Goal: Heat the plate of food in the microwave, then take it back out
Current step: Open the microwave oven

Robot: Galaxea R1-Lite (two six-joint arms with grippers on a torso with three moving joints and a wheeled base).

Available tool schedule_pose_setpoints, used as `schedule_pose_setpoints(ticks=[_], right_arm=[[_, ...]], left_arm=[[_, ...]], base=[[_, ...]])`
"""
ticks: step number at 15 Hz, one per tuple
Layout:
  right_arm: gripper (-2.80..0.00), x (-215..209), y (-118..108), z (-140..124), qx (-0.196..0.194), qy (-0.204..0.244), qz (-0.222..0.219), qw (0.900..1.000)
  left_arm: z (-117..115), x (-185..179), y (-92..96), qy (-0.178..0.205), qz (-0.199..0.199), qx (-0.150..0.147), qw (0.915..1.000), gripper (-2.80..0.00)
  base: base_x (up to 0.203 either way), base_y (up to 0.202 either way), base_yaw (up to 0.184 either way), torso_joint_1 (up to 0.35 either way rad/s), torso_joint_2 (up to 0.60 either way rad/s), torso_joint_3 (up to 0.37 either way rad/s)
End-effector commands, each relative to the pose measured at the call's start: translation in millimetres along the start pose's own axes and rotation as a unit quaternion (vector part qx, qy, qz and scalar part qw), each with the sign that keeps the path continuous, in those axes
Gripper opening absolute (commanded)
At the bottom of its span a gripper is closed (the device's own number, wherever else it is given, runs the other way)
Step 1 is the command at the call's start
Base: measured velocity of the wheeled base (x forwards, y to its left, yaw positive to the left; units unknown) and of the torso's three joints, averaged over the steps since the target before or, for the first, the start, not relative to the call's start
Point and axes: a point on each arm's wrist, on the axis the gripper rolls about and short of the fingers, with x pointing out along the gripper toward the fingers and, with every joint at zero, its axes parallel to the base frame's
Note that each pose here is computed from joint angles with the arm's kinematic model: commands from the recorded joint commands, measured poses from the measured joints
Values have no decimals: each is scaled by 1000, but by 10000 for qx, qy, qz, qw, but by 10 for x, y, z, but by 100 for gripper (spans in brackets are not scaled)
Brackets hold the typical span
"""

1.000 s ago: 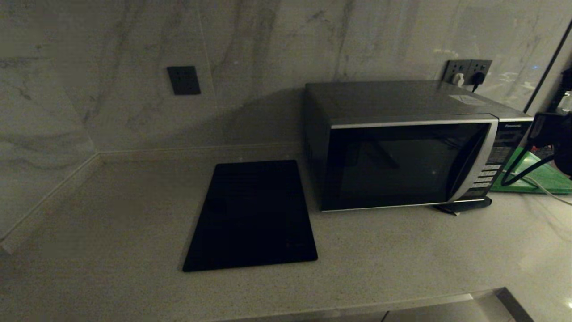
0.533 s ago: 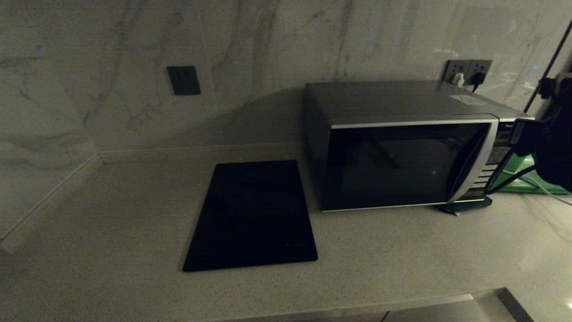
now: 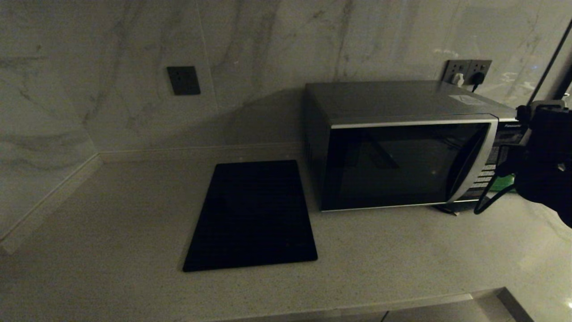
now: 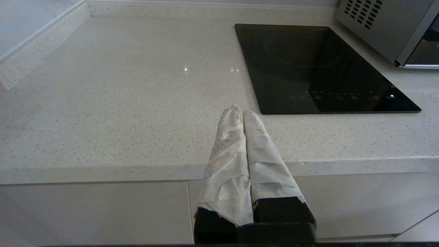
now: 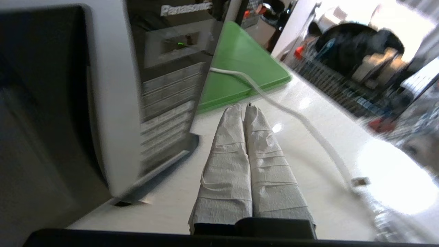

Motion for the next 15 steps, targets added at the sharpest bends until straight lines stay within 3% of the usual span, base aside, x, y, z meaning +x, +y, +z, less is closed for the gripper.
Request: schedule_pose_setpoints(ticks=[1, 2, 7, 10, 13, 15], right_arm=[[-280, 41, 242, -69, 514, 56, -75, 9986], [-280, 49, 278, -72, 745, 56, -202, 9970], [-280, -13, 198, -124, 546, 122, -492, 9972], [-280, -126, 14, -279, -172, 356, -736, 9965], [-280, -195, -133, -279, -943, 466, -1102, 9883], [-280, -243, -182, -317, -1211, 551, -1245, 9833]], left_arm=[[1, 1, 0, -2, 4, -4, 10000, -280], [0, 1, 0, 5, 4, -4, 10000, -280], [0, 1, 0, 5, 9, -4, 10000, -280], [1, 1, 0, -3, 8, -4, 10000, -280], [1, 1, 0, -3, 8, -4, 10000, -280], [0, 1, 0, 4, 9, -4, 10000, -280]], base=[[0, 0, 0, 0, 0, 0], [0, 0, 0, 0, 0, 0], [0, 0, 0, 0, 0, 0], [0, 0, 0, 0, 0, 0], [0, 0, 0, 0, 0, 0], [0, 0, 0, 0, 0, 0]])
